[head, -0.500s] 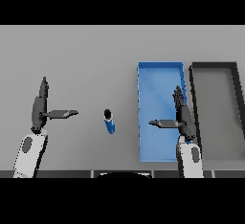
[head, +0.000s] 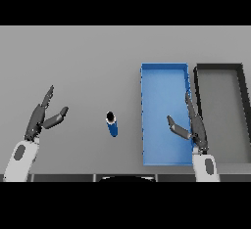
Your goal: Pick up the blue pipe and place it into the blue bin.
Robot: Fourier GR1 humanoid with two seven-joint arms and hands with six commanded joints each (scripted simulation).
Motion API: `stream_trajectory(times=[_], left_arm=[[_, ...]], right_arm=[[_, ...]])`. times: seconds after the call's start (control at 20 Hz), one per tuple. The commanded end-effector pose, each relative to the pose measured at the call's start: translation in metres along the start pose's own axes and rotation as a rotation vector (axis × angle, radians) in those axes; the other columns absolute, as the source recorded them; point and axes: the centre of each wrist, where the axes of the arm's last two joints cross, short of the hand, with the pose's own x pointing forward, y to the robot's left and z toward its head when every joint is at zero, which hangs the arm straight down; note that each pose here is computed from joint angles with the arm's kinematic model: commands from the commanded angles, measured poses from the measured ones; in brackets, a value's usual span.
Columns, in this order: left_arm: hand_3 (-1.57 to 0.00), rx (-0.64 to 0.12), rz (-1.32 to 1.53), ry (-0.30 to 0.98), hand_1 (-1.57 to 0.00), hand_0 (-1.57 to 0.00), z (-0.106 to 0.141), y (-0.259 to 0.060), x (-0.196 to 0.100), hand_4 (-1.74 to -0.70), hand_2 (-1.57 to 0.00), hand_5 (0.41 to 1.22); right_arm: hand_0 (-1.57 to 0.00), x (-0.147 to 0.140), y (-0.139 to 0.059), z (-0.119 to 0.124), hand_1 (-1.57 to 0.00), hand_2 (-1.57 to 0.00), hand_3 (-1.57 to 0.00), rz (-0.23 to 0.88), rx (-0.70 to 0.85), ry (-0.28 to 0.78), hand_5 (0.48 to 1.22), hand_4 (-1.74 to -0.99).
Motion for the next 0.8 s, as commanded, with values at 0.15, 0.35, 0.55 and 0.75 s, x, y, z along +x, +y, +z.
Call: stream_trajectory(times=[0.15, 0.35, 0.55, 0.75], left_arm=[[0.0, -0.072, 0.01, -0.018, 0.0, 0.0, 0.002, -0.002, 0.004, -0.96, 0.0, 0.593], [0.0, -0.225, -0.007, -0.04, 0.0, 0.0, 0.016, 0.0, 0.01, -1.01, 0.0, 0.561], [0.0, -0.402, 0.017, -0.012, 0.0, 0.0, 0.023, -0.031, 0.019, -1.1, 0.0, 0.51], [0.0, -0.498, -0.011, 0.002, 0.0, 0.0, 0.027, -0.064, 0.022, -1.14, 0.0, 0.464]], right_arm=[[0.0, 0.005, 0.0, 0.004, 0.0, 0.0, 0.0, 0.013, 0.015, 0.017, 0.625, -1.203], [0.0, 0.004, 0.002, 0.002, 0.0, 0.0, 0.0, 0.022, 0.023, 0.024, 0.617, -1.18], [0.0, 0.006, 0.0, 0.001, 0.0, 0.0, 0.0, 0.021, 0.029, 0.025, 0.616, -1.173], [0.0, 0.009, -0.001, 0.003, 0.0, 0.0, 0.0, 0.02, 0.024, 0.027, 0.619, -1.189]])
